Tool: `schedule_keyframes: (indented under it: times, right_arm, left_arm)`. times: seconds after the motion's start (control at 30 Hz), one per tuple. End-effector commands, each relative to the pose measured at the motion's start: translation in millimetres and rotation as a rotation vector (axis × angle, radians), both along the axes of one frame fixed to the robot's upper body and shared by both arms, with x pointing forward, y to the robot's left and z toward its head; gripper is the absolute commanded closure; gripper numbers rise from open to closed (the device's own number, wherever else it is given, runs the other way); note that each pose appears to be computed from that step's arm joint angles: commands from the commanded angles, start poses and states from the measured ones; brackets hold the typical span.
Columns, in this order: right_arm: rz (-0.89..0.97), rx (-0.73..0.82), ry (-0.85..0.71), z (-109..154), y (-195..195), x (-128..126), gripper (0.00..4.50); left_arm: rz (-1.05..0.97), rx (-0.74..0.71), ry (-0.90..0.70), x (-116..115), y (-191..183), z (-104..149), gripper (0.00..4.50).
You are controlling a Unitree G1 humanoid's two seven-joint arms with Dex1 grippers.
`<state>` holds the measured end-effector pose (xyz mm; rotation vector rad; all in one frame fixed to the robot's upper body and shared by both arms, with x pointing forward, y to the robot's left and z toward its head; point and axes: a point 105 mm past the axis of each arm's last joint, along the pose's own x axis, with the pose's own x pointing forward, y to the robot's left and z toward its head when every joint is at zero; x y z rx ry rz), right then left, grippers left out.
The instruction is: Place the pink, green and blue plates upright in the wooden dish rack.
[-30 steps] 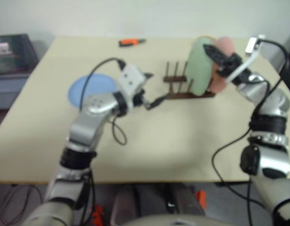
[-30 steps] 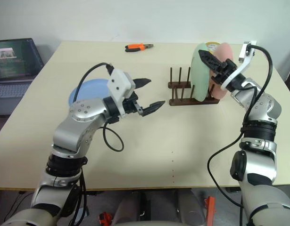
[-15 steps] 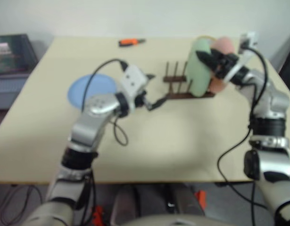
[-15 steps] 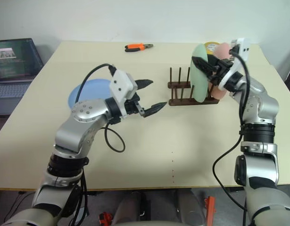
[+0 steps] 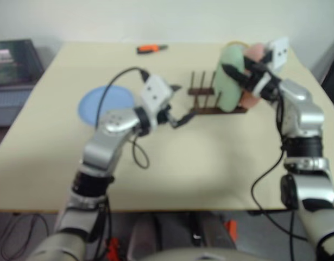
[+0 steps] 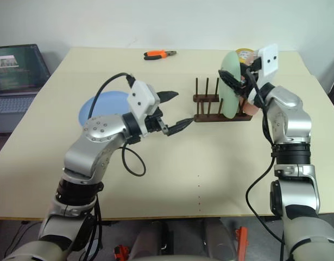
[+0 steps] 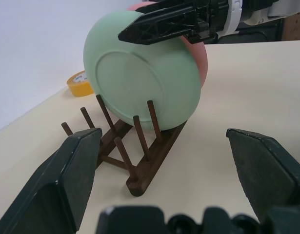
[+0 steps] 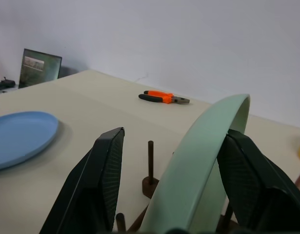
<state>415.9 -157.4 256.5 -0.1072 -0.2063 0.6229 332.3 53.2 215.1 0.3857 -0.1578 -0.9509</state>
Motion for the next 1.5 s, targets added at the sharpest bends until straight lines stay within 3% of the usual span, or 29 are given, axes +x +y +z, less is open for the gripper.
schedule_keyframes:
  times: [0.03, 0.47, 0.77, 0.97, 1.13, 1.37, 1.5]
  right_arm:
    - [-0.024, -0.028, -0.117, 28.0, -2.1, -2.1, 1.50]
    - [-0.121, -0.008, -0.275, 58.1, -11.5, 3.4, 1.50]
    - [-0.035, -0.041, -0.323, 79.9, -3.2, -9.0, 1.50]
    - [0.288, -0.268, -0.287, 84.2, 33.6, -56.5, 1.50]
    - [0.486, -0.302, -0.200, 68.8, 61.4, -84.1, 1.50]
    - [0.622, -0.353, -0.144, 23.1, 116.2, -99.6, 1.50]
    - [0.610, -0.342, -0.162, 12.3, 137.2, -95.9, 1.50]
  left_arm:
    - [-0.019, -0.005, -0.048, -7.8, -5.5, 10.1, 0.00]
    - [-0.020, -0.001, -0.043, -8.3, -8.0, 8.2, 0.00]
    - [0.024, -0.004, -0.053, -3.0, 7.3, 14.1, 0.00]
    - [0.188, -0.073, -0.051, 7.8, 66.9, 44.0, 0.00]
    - [0.436, -0.100, -0.052, 18.7, 141.4, 74.9, 0.00]
    - [0.834, -0.033, 0.041, 42.9, 242.2, 54.5, 0.00]
    - [0.949, -0.132, 0.124, 57.8, 277.6, 38.3, 0.00]
